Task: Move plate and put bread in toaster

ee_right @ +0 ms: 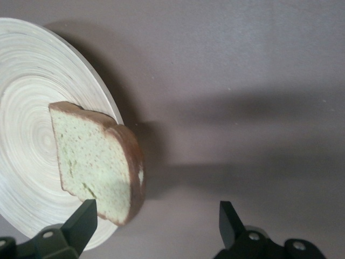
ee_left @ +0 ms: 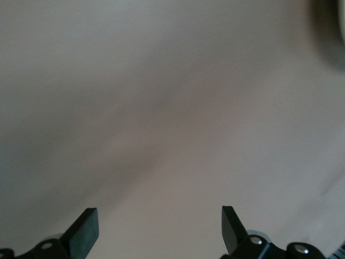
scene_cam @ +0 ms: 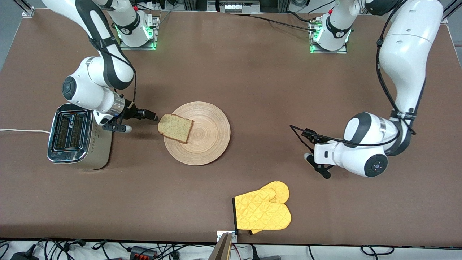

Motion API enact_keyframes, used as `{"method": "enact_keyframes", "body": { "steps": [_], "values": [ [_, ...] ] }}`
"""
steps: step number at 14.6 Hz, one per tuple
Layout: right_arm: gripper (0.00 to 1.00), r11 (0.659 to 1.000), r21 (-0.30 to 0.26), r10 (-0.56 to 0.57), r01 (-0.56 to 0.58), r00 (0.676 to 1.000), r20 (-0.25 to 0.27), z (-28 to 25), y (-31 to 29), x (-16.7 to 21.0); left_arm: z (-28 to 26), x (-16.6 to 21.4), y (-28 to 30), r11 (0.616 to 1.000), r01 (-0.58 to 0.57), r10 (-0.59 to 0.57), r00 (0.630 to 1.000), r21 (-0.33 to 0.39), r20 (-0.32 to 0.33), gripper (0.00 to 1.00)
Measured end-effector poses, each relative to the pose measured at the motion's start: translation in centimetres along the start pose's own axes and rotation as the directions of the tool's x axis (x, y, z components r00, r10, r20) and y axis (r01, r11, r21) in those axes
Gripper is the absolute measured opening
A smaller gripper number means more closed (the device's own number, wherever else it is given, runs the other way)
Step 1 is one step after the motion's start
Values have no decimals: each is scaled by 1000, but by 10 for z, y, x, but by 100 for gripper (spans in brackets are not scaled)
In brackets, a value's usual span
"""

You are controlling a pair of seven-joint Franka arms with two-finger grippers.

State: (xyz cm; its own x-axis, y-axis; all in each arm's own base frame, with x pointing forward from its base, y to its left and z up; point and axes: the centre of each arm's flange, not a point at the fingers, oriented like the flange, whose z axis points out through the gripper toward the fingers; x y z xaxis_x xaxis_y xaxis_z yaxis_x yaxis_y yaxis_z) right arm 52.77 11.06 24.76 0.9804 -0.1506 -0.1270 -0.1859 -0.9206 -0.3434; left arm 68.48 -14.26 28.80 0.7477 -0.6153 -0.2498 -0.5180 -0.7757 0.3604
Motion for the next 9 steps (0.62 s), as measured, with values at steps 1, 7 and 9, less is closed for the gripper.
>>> {"method": "enact_keyframes", "body": {
  "steps": [1, 7, 9],
  "values": [
    [100, 1000, 3, -2, 2, 1000, -2, 2, -1, 1, -19, -9, 0, 998, 39, -39, 999, 55, 10, 100],
    [100, 1000, -1, -28, 28, 1000, -11, 22, -20, 6, -155, -78, 48, 917, 263, -249, 965, 301, -84, 100],
    [100, 1000, 0, -21, 21, 1000, -4, 31, -18, 8, -194, -108, 64, 885, 332, -304, 943, 327, -135, 100]
  ]
}}
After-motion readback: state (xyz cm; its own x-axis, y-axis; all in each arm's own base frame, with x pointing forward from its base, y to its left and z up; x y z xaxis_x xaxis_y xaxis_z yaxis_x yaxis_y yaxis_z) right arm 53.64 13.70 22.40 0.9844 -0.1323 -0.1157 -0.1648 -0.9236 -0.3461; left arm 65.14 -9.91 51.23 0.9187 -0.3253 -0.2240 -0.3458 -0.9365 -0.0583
